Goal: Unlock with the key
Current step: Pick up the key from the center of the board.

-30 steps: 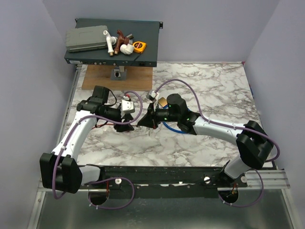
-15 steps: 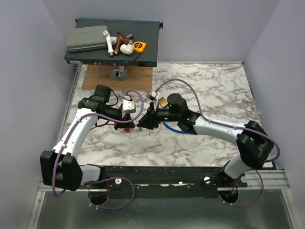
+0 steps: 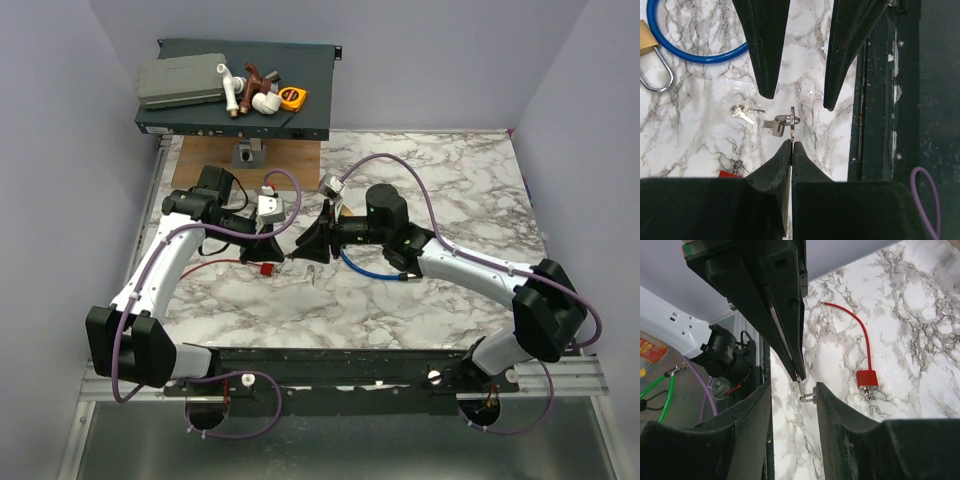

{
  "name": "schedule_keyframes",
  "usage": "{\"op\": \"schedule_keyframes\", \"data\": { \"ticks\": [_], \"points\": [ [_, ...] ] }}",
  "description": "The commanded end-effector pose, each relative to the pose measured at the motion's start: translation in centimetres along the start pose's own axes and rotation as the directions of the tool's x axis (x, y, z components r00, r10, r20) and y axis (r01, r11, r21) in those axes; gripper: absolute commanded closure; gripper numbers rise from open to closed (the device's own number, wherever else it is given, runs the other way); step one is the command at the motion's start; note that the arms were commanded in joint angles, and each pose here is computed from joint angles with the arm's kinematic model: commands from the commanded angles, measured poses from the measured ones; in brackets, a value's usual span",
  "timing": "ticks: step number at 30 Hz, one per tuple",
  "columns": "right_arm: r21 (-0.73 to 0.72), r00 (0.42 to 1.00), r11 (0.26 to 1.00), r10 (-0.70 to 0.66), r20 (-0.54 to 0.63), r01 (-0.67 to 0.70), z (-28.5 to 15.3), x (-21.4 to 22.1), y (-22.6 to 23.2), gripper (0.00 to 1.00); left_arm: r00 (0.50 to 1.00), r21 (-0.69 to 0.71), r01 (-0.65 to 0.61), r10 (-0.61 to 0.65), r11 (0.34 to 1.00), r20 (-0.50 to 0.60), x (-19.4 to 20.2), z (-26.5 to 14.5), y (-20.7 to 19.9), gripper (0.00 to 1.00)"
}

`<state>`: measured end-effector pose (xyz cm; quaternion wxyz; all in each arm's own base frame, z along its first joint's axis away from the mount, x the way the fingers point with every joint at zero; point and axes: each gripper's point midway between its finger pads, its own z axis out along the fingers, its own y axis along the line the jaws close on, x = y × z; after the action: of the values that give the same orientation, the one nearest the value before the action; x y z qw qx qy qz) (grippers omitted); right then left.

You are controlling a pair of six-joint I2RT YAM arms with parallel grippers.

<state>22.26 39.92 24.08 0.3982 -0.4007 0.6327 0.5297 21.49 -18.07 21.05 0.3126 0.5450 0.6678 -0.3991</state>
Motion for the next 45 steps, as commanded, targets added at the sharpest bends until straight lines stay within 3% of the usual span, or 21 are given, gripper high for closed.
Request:
{"op": "schedule_keyframes", "data": {
  "ticks": [1,6,30,31,34,39,41,45],
  "points": [
    [-0.052,0.999,0.998,-0.031,0.027,0.033,0.2,-1.0,1.0,0.56,0.998,0.058,0.025,-0.029,0.998,0.064,-1.3,0.0,-2.0,1.0],
    [-0.059,0.997,0.997,-0.042,0.059,0.046,0.5,-1.6,1.0,0.56,0.997,0.068,0.027,-0.032,0.997,0.076,-1.9,-0.3,-2.3,1.0],
    [-0.151,0.999,0.989,0.003,-0.047,-0.01,1.3,2.3,1.5,0.65,0.996,0.06,0.032,-0.038,0.998,0.087,-2.7,-0.4,-1.9,1.0],
    [-0.15,0.999,0.989,0.002,-0.046,-0.009,1.3,2.3,1.5,0.69,0.995,0.061,0.033,-0.039,0.998,0.087,-2.7,-0.4,-1.9,1.0],
    [-0.142,0.999,0.99,-0.001,-0.036,-0.004,1.3,2.0,1.5,0.99,0.996,0.06,0.033,-0.038,0.998,0.086,-2.7,-0.4,-2.0,1.0],
    [-0.11,1.0,0.994,0.002,-0.013,-0.003,1.0,1.4,1.3,0.99,0.996,0.049,0.031,-0.035,0.998,0.085,-2.7,-0.5,-1.8,1.0],
    [-0.084,1.0,0.996,0.019,-0.02,-0.02,0.8,1.5,1.1,0.99,0.996,0.029,0.041,-0.043,0.999,0.077,-2.7,-0.5,-1.4,0.88],
    [-0.026,0.995,0.995,0.093,-0.046,-0.095,-0.4,2.3,-0.1,1.0,0.999,-0.047,0.016,-0.014,0.999,0.043,-2.9,-1.2,-0.4,0.46]
  ]
}}
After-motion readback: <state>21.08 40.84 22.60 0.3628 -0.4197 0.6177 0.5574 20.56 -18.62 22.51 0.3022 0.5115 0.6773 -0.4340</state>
